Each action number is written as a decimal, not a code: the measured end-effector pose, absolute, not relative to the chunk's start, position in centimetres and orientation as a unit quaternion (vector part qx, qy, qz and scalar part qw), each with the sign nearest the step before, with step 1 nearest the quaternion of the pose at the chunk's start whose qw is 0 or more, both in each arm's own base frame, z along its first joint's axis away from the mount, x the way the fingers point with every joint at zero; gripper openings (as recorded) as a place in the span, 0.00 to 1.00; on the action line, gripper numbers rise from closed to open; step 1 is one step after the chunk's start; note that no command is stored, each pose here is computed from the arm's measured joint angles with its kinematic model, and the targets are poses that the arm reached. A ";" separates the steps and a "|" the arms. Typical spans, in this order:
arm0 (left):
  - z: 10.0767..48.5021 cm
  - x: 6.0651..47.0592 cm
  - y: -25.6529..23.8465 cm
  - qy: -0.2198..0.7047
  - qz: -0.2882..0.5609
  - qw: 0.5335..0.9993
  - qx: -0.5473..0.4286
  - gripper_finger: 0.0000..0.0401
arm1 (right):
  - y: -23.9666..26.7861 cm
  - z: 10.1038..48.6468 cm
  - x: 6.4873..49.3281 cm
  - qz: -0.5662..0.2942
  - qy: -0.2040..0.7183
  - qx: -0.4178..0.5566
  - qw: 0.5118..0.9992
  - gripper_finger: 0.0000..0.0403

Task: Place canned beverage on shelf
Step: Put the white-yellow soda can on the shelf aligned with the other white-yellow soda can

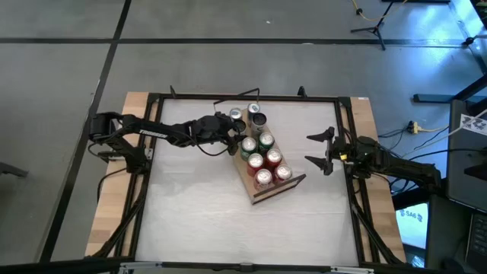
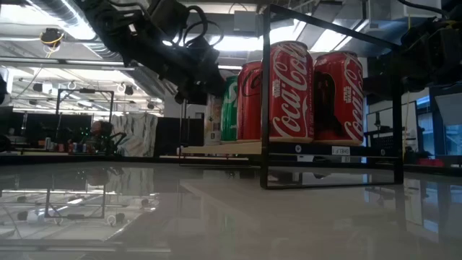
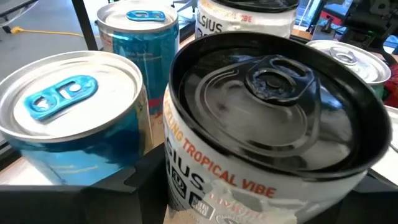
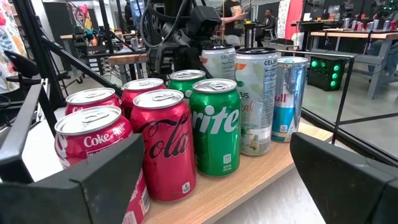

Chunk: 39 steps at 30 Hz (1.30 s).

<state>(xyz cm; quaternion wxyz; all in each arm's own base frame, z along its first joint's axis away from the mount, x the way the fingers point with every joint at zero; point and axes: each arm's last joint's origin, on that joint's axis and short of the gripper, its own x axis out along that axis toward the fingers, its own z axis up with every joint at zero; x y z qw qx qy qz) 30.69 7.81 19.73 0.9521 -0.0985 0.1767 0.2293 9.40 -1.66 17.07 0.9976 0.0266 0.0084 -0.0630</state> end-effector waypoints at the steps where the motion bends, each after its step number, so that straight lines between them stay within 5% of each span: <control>1: 19.7 30.7 7.8 0.177 0.231 0.952 -0.098 0.61 | -1.7 17.1 9.4 -0.063 0.009 0.026 0.998 0.99; 16: 19.7 30.7 7.9 0.174 0.237 0.951 -0.096 0.73 | -1.7 17.1 9.4 -0.063 0.008 0.026 0.998 0.99; 39: 19.8 30.7 7.9 0.170 0.232 0.953 -0.098 0.74 | -1.7 17.1 9.4 -0.063 0.008 0.026 0.998 0.99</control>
